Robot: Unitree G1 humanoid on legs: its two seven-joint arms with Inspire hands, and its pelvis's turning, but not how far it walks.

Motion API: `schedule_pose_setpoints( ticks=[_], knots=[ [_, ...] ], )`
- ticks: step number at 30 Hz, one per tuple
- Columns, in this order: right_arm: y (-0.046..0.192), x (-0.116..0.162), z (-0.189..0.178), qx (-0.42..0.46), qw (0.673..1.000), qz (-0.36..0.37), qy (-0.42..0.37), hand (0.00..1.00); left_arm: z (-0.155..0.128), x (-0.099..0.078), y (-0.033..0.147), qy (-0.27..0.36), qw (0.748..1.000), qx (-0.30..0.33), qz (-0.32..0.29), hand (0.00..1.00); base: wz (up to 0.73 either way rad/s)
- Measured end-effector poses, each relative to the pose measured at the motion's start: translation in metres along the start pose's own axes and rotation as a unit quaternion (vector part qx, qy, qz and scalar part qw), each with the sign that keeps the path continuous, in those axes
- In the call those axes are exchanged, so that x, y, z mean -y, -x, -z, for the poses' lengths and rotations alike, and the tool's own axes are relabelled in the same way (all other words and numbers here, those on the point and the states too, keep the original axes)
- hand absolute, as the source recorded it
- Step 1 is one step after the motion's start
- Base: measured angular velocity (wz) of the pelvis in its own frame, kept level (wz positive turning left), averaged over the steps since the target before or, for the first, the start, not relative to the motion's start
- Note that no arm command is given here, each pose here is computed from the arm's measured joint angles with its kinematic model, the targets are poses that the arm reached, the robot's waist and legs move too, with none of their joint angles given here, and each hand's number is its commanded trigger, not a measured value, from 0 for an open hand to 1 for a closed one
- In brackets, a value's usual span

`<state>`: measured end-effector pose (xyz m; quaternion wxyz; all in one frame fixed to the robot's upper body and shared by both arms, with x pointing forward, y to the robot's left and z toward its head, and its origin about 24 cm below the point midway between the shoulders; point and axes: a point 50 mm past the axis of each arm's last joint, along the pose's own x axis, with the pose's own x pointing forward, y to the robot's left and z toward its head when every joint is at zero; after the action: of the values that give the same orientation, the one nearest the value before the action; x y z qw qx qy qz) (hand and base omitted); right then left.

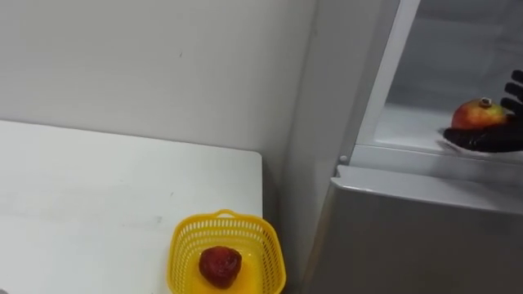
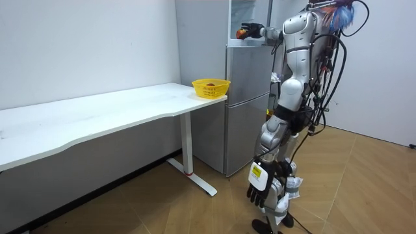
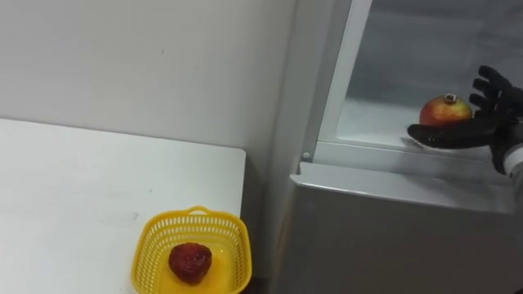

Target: Retrieve from the upper fridge

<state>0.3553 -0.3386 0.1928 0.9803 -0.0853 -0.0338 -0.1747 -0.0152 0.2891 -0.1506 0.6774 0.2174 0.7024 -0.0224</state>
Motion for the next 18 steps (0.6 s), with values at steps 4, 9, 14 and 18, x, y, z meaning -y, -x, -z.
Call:
schedule_pose_setpoints(
  ticks=[4,9,14,18],
  knots=[
    [0.0,0.0,0.001,-0.003,1.0,-0.01,0.001,0.0,-0.001,0.0,0.0,0.0,1.0,0.002,0.008,0.0,0.04],
    [0.0,0.002,0.003,-0.007,1.0,-0.008,0.002,0.0,-0.007,-0.002,0.001,-0.001,1.0,0.014,0.006,0.0,0.04],
    [0.0,0.003,0.002,-0.006,1.0,-0.007,0.002,0.0,-0.01,-0.003,0.001,-0.001,1.0,0.019,0.003,0.0,0.0],
    [0.0,0.009,0.003,-0.011,1.0,0.001,-0.003,0.0,-0.008,-0.003,0.001,0.0,1.0,0.013,0.004,0.0,0.0]
  ],
)
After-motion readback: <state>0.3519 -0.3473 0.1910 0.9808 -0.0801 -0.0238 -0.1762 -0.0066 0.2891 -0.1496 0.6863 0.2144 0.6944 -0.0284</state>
